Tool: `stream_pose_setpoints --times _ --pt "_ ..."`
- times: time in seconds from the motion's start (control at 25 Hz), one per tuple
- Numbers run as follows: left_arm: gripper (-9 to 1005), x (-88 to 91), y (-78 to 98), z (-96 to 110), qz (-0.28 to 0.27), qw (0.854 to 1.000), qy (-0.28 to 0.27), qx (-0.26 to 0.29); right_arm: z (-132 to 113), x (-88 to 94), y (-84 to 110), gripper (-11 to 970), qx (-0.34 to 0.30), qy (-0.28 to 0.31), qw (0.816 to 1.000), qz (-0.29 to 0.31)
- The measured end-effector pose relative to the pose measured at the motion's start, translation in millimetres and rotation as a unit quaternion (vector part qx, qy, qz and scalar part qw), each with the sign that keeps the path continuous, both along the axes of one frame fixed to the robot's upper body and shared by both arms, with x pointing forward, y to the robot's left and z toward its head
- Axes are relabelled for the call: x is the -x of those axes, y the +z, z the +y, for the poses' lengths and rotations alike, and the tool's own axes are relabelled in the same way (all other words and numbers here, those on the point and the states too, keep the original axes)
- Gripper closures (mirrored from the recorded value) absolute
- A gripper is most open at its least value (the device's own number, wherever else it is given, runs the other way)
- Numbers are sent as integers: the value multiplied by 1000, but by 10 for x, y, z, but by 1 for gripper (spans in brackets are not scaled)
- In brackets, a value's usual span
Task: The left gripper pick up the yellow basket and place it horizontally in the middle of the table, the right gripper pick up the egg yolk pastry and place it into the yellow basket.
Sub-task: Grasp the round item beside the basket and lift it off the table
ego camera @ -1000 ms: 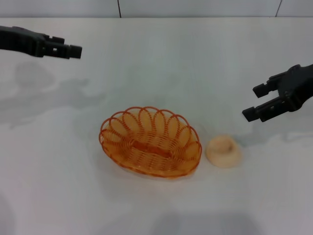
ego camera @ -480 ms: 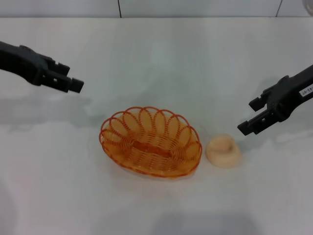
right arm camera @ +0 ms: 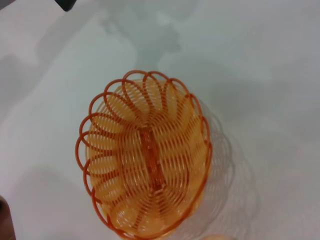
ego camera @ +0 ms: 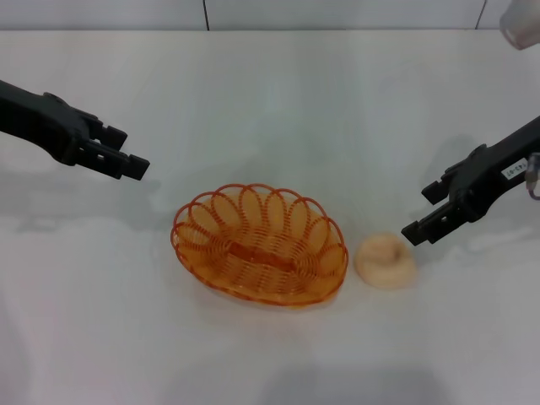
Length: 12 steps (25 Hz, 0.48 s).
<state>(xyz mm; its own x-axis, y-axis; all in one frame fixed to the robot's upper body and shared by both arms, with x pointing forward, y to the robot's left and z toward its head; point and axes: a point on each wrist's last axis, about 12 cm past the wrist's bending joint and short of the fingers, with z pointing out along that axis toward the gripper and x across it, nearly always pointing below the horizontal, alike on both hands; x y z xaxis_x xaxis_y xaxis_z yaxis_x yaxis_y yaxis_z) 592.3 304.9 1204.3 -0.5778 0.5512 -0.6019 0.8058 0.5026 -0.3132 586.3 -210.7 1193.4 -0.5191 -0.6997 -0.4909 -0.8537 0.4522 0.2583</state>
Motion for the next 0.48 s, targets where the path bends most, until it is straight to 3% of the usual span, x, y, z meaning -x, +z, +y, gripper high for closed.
stream_pose_setpoints --times 0.48 --pt "267 16 -55 -81 5 1000 -5 8 157 -34 -239 135 17 6 1000 13"
